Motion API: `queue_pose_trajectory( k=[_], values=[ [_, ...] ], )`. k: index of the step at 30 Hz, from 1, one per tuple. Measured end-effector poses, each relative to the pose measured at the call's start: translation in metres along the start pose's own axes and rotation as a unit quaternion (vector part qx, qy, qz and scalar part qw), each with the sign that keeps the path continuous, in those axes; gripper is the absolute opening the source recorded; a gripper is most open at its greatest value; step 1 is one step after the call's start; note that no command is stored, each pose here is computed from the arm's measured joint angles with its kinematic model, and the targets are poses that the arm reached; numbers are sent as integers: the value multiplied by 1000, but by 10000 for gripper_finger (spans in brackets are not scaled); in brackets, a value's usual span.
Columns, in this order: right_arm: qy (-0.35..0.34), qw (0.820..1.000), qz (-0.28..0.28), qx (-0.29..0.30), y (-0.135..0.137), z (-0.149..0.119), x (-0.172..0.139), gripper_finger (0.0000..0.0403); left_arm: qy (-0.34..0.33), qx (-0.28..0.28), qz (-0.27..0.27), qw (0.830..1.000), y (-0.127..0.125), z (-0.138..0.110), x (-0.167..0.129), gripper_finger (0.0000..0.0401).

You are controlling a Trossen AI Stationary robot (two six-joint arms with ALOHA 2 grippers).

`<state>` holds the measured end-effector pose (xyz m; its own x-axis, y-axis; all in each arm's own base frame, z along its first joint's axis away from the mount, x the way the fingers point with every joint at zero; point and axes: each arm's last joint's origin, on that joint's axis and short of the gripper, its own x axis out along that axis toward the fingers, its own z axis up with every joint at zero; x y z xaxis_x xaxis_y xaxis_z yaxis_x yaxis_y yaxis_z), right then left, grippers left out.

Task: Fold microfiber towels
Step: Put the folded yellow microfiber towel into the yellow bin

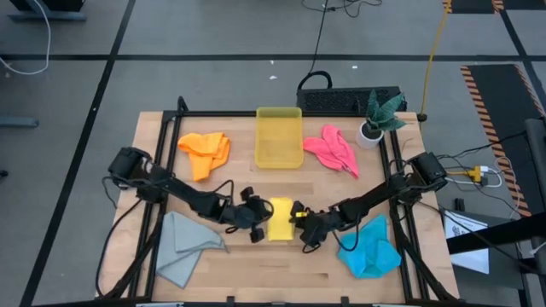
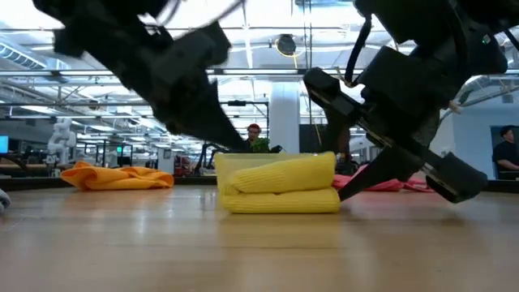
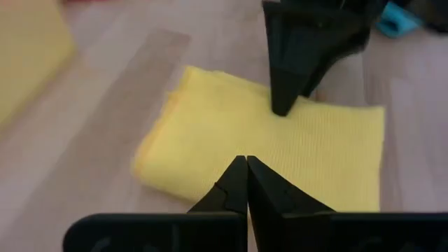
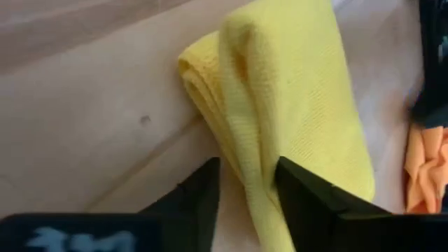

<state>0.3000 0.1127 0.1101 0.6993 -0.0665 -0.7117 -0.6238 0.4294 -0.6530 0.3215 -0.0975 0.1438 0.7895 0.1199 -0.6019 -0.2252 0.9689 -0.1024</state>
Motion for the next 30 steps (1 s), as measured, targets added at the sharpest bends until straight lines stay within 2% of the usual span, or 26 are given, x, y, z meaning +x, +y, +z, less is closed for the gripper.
queue_pose_trajectory(
  k=[4, 7, 13, 20, 25, 30],
  values=[
    [13, 1000, -9, -26, -1, 0, 0, 193, 2, -12, -12, 1000, 10, 2, 17, 12],
    [11, 999, -13, -52, -2, 0, 0, 216, 16, -11, -10, 1000, 19, -1, 26, 11],
    [9, 994, -33, -102, 0, -4, 20, 211, 50, -12, 7, 999, 33, -8, 35, 9],
    [9, 992, -70, -101, -3, -7, 33, 166, 60, -13, 13, 998, 33, -16, 42, 4],
    [12, 993, -70, -92, -5, -9, 33, 101, 60, -10, 11, 998, 31, -15, 40, 14],
    [8, 995, -71, -65, -1, -4, 30, 29, 80, 2, 15, 997, 32, -10, 25, 15]
  ],
)
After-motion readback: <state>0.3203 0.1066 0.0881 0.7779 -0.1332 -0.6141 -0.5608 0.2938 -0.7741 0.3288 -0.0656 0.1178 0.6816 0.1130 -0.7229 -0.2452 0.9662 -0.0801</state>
